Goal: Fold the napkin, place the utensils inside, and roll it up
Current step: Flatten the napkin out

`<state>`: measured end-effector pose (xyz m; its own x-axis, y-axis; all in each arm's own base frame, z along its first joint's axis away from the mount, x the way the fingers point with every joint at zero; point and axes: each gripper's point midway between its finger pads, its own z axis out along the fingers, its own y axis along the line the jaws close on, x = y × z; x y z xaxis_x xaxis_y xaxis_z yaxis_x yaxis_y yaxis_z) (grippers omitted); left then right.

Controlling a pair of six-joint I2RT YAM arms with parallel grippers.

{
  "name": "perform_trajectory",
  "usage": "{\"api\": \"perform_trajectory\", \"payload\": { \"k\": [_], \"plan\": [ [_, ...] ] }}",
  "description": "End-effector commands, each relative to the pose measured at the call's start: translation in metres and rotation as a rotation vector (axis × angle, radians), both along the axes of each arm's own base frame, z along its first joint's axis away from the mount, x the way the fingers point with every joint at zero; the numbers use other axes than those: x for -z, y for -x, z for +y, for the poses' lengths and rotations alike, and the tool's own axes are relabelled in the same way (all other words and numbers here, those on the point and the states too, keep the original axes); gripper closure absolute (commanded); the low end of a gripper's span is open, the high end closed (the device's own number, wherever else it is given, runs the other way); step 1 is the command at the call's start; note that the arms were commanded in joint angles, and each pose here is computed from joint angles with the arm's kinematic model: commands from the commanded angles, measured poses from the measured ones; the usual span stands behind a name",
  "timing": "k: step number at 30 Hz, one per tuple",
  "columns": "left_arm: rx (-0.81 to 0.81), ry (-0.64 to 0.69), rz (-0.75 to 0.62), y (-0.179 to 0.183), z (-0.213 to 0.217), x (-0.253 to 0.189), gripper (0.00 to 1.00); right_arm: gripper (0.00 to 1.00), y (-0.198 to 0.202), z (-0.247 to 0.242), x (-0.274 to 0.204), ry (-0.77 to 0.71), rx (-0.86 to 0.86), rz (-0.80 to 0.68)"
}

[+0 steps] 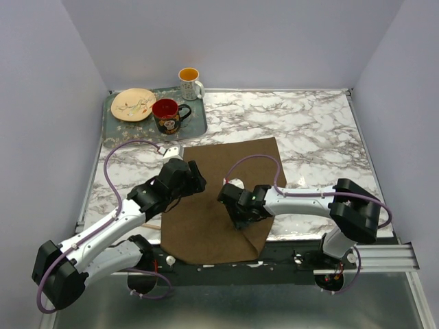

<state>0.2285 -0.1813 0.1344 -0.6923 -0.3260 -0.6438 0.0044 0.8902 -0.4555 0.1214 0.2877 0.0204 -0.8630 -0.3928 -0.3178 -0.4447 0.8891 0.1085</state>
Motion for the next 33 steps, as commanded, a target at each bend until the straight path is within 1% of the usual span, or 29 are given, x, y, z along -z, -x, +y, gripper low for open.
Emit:
{"api": "perform_trajectory", "payload": {
  "k": [1, 4, 5, 9, 10, 12, 13, 14, 16, 17, 19, 21, 22, 24, 25, 26, 27, 28, 29, 30, 31, 32, 33],
  "plan": [
    [-0.028, -0.003, -0.041, -0.005, 0.006, -0.01, 0.24, 0.59, -0.012, 0.003, 0.002, 0.017, 0.019, -0.063],
    [-0.029, -0.004, -0.043, -0.005, 0.007, -0.01, 0.24, 0.59, -0.013, 0.002, 0.003, 0.022, 0.017, -0.066],
    [-0.028, 0.0, -0.046, -0.005, 0.006, -0.011, 0.24, 0.62, -0.013, 0.002, 0.004, 0.026, 0.017, -0.067],
    [-0.024, 0.001, -0.046, -0.005, 0.006, -0.012, 0.24, 0.69, -0.015, -0.002, 0.008, 0.048, 0.022, -0.075],
    [-0.023, 0.002, -0.051, -0.005, 0.006, -0.014, 0.24, 0.69, -0.017, -0.003, 0.008, 0.052, 0.026, -0.085],
    [-0.019, 0.0, -0.052, -0.005, 0.006, -0.014, 0.24, 0.78, -0.018, -0.002, 0.002, 0.045, 0.028, -0.098],
    [-0.019, 0.0, -0.052, -0.005, 0.006, -0.014, 0.24, 0.81, -0.02, -0.005, -0.001, 0.056, 0.034, -0.109],
    [-0.017, -0.004, -0.047, -0.005, 0.005, -0.012, 0.24, 0.87, -0.021, -0.005, -0.005, 0.052, 0.035, -0.118],
    [-0.012, 0.003, -0.05, -0.006, 0.003, -0.013, 0.24, 0.91, -0.026, -0.012, -0.015, 0.061, 0.046, -0.15],
    [-0.006, 0.0, -0.043, -0.006, 0.001, -0.011, 0.24, 0.95, -0.027, -0.016, -0.019, 0.071, 0.057, -0.162],
    [0.003, 0.0, -0.041, -0.007, -0.001, -0.011, 0.24, 0.96, -0.028, -0.036, -0.034, 0.114, 0.092, -0.195],
    [0.012, -0.007, -0.039, -0.009, -0.003, -0.01, 0.24, 0.96, -0.025, -0.057, -0.042, 0.128, 0.166, -0.209],
    [0.009, -0.008, -0.039, -0.01, -0.003, -0.01, 0.23, 0.96, -0.024, -0.074, -0.054, 0.13, 0.21, -0.236],
    [0.013, -0.011, -0.043, -0.013, -0.005, -0.011, 0.23, 0.95, -0.017, -0.107, -0.053, 0.146, 0.331, -0.238],
    [0.01, -0.01, -0.044, -0.014, -0.006, -0.012, 0.23, 0.94, -0.013, -0.135, -0.052, 0.196, 0.405, -0.231],
    [0.01, -0.012, -0.04, -0.015, -0.007, -0.011, 0.23, 0.94, -0.009, -0.153, -0.057, 0.133, 0.518, -0.244],
    [0.009, -0.011, -0.039, -0.016, -0.008, -0.011, 0.23, 0.93, -0.005, -0.168, -0.057, 0.118, 0.583, -0.247],
    [0.006, -0.01, -0.038, -0.017, -0.008, -0.011, 0.22, 0.91, 0.001, -0.185, -0.059, 0.103, 0.649, -0.251],
    [0.004, -0.011, -0.033, -0.018, -0.009, -0.01, 0.21, 0.8, 0.002, -0.188, -0.07, -0.038, 0.74, -0.265],
    [0.0, -0.008, -0.033, -0.02, -0.009, -0.01, 0.2, 0.71, 0.006, -0.194, -0.066, -0.084, 0.76, -0.266],
    [-0.003, -0.009, -0.031, -0.02, -0.009, -0.009, 0.18, 0.58, 0.004, -0.188, -0.073, -0.175, 0.768, -0.27],
    [-0.006, -0.013, -0.029, -0.022, -0.009, -0.009, 0.16, 0.4, 0.002, -0.181, -0.078, -0.239, 0.712, -0.286],
    [-0.017, -0.019, -0.029, -0.024, -0.007, -0.009, 0.14, 0.33, -0.002, -0.174, -0.089, -0.345, 0.688, -0.315]
  ]
}}
